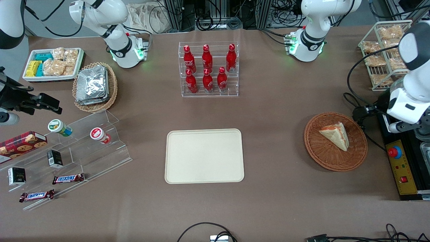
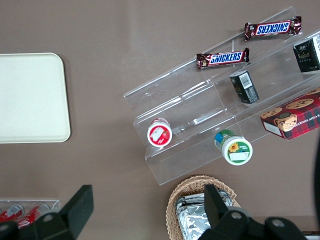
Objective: Place sandwich from basket to tray
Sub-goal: 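Move the left gripper down over the wrapped sandwich in the wicker basket, then lower the open left gripper around the sandwich and close it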
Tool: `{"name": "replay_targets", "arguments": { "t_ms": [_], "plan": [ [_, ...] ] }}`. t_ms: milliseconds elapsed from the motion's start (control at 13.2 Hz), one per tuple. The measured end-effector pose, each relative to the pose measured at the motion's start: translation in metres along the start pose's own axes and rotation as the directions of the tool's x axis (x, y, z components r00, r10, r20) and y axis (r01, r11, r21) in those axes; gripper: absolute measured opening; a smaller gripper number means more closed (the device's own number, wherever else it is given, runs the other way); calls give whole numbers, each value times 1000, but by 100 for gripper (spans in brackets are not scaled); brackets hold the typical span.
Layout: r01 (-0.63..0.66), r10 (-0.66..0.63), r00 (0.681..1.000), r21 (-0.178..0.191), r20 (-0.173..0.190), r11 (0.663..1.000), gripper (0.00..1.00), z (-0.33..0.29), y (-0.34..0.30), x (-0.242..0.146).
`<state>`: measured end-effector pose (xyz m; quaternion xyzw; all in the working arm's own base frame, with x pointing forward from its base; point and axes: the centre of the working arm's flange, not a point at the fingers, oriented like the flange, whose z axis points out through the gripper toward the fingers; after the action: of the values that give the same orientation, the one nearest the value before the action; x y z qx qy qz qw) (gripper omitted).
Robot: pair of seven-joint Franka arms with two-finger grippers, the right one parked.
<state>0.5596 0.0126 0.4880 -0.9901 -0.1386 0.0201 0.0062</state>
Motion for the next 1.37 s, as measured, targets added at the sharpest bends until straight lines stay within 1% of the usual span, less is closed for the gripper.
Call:
{"name": "replay_targets", "arguments": {
  "t_ms": [303, 607, 834, 1062, 1366],
  "plan": [
    [107, -107, 994, -10, -27, 994, 100, 62, -27, -13],
    [234, -235, 970, -29, -56, 972, 100, 99, -29, -22],
    [284, -287, 955, -45, -77, 958, 100, 116, -29, -24],
    [341, -345, 935, -60, -86, 938, 100, 137, -29, -23],
    [370, -378, 919, -89, -111, 925, 100, 177, -28, -20]
  ]
}}
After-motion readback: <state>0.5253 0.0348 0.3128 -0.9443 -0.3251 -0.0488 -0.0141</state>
